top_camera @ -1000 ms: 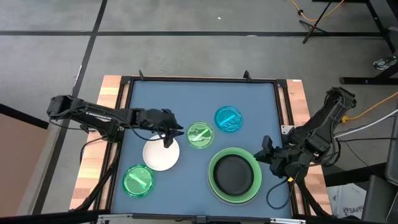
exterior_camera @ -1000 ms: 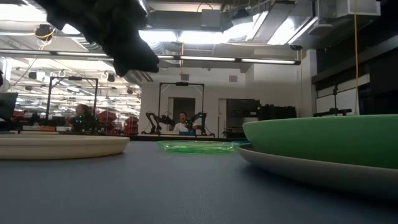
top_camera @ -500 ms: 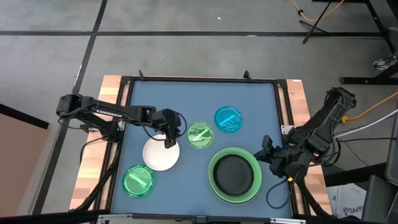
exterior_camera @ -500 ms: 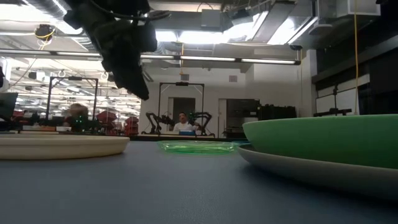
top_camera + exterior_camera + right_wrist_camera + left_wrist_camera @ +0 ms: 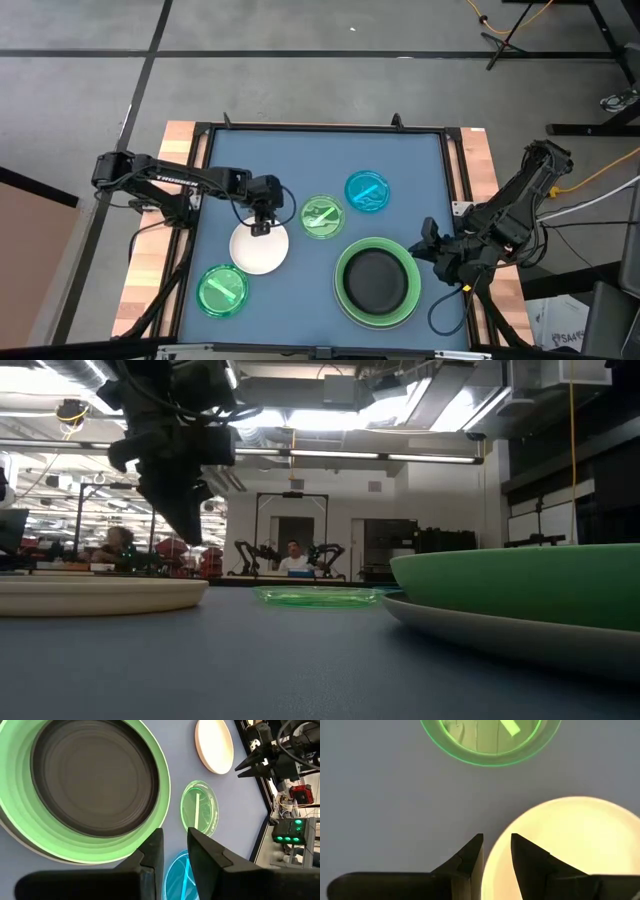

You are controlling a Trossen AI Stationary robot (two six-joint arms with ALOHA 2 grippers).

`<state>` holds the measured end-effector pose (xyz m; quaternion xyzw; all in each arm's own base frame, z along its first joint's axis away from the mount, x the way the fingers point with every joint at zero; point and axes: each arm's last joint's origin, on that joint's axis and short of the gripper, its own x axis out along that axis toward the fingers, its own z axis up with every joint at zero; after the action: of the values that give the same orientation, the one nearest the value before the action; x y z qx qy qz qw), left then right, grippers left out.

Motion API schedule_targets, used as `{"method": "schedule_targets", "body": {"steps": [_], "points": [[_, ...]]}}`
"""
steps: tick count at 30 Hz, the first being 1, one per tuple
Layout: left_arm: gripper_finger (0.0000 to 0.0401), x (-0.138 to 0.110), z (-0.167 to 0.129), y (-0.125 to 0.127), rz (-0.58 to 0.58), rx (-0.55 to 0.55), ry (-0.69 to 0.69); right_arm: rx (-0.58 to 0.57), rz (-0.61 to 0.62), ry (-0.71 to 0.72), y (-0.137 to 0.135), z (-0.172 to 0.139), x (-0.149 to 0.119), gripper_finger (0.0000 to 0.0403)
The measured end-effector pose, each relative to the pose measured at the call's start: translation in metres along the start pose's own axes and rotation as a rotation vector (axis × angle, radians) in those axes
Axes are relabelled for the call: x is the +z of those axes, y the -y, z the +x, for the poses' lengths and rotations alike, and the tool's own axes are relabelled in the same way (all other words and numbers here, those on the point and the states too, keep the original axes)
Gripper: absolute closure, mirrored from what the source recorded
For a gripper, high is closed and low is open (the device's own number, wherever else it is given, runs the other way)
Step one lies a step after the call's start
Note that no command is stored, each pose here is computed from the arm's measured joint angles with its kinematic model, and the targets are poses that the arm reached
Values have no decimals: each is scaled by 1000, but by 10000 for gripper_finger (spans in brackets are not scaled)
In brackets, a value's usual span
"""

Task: Stack plastic plates
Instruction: Stack the white plate on top of the black plate

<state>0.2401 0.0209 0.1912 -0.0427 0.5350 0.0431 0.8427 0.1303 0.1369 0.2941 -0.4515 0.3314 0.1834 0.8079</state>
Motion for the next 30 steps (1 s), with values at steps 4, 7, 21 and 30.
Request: {"method": "schedule_targets", "body": {"steps": [4,7,21,30], "points": [[310,0,0,-1,-6,20,-1,0,0,0,0,0,0,325],[309,0,0,-1,-25,52,0,1,0,0,0,0,0,325],[271,-14,8,-2,-217,54,-48,1,0,0,0,0,0,325],[254,-35,20,-3,-215,71,-121,1,0,0,0,0,0,325]]}}
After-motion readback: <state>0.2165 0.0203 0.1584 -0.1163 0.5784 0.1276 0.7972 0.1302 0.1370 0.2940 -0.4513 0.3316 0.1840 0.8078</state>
